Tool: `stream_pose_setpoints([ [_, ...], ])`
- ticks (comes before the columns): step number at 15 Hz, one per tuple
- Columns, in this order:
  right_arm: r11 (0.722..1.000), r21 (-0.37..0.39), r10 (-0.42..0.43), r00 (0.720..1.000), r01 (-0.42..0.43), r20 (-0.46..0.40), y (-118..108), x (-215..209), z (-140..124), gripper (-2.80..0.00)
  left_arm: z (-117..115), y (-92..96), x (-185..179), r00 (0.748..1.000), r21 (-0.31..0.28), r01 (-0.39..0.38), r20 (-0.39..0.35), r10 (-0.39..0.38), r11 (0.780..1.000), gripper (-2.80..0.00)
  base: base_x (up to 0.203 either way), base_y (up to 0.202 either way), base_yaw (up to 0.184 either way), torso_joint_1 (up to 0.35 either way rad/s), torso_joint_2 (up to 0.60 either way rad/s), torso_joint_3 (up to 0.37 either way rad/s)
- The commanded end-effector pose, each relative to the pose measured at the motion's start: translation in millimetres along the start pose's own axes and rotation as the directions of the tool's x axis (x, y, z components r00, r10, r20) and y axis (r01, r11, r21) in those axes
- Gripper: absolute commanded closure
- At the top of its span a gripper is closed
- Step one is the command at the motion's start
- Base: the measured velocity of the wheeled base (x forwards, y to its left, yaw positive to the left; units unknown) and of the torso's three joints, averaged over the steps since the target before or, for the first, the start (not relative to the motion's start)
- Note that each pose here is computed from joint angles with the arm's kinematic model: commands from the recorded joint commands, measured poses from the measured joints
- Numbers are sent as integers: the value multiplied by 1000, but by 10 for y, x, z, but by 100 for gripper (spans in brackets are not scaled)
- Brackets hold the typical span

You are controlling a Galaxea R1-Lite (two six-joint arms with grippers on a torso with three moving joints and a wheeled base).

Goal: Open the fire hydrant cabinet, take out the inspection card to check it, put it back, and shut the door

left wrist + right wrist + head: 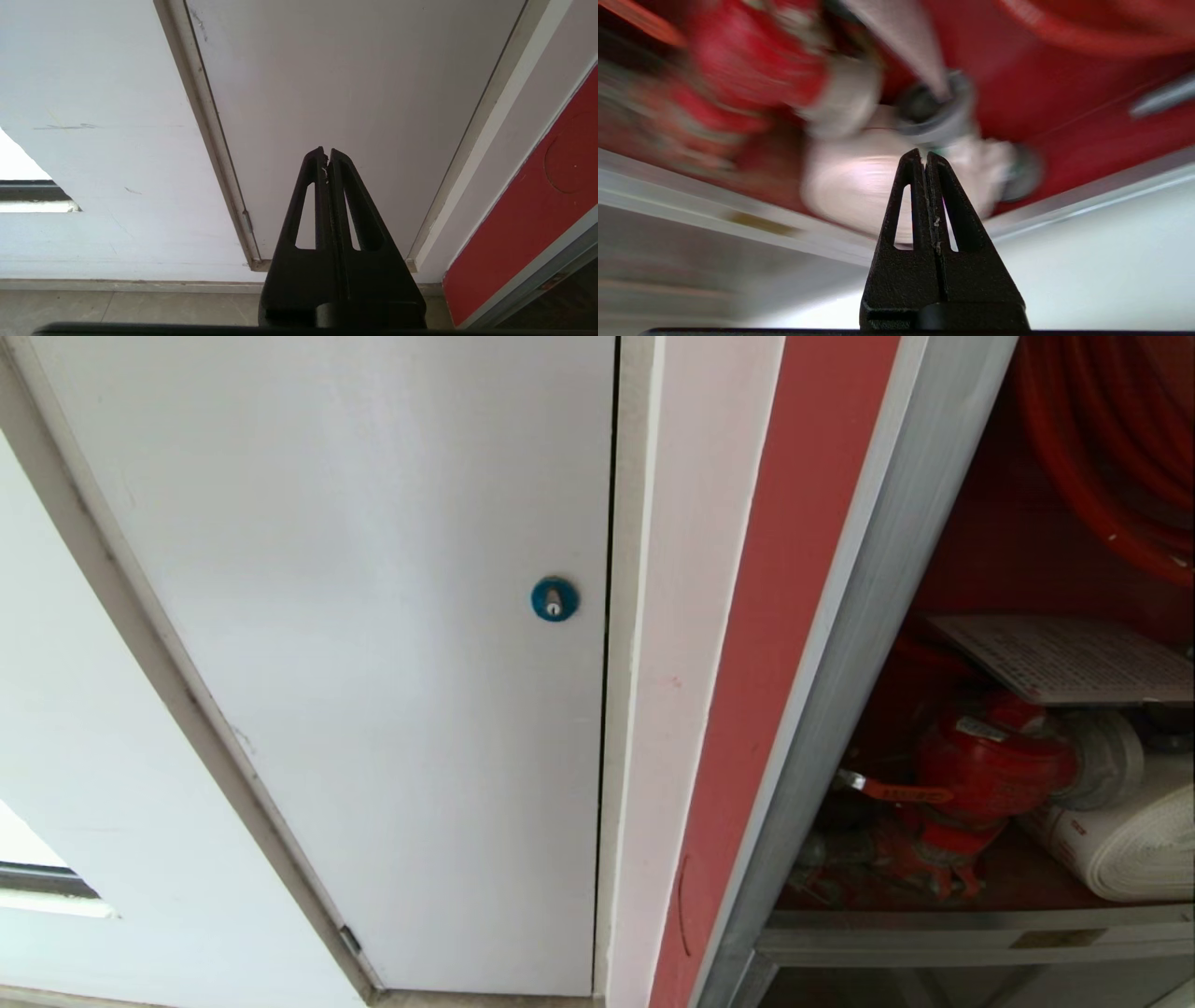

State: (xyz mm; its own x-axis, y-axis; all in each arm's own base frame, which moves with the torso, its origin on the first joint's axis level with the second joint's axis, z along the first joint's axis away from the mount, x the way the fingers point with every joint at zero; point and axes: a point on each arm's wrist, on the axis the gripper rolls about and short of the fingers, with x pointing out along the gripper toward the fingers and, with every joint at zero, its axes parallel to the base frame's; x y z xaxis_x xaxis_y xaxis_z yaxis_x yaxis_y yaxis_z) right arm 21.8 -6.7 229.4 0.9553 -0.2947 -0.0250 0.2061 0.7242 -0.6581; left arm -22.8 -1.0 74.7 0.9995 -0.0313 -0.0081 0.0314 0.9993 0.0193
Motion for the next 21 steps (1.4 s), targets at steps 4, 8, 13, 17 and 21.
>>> stream_pose_setpoints([
  [4, 940, 327, 53, 987, -100, 149, 161, -292, -235, 0, 0, 0, 1, 1000, 0, -1, -1, 1, 1000, 0, 0, 0, 0, 0, 0, 0],
  [8, 907, 398, 52, 975, -137, 216, 236, -429, -359, 0, 0, 0, 1, 1000, 0, -1, -1, 1, 1000, 0, 0, 0, 0, 0, 0, 0],
  [13, 783, 572, 101, 958, -242, 267, 274, -458, -410, 0, 0, 0, 1, 1000, 0, -1, -1, 1, 1000, 0, 0, 0, 0, 0, 0, 0],
  [17, 768, 578, 123, 949, -276, 289, 462, -508, -661, 0, 0, 0, 1, 1000, 0, -1, -1, 1, 1000, 0, 0, 0, 0, 0, 0, 0],
  [21, 726, 623, 129, 947, -291, 293, 640, -524, -875, 0, 0, 0, 1, 1000, 0, -1, -1, 1, 1000, 0, 0, 0, 0, 0, 0, 0],
])
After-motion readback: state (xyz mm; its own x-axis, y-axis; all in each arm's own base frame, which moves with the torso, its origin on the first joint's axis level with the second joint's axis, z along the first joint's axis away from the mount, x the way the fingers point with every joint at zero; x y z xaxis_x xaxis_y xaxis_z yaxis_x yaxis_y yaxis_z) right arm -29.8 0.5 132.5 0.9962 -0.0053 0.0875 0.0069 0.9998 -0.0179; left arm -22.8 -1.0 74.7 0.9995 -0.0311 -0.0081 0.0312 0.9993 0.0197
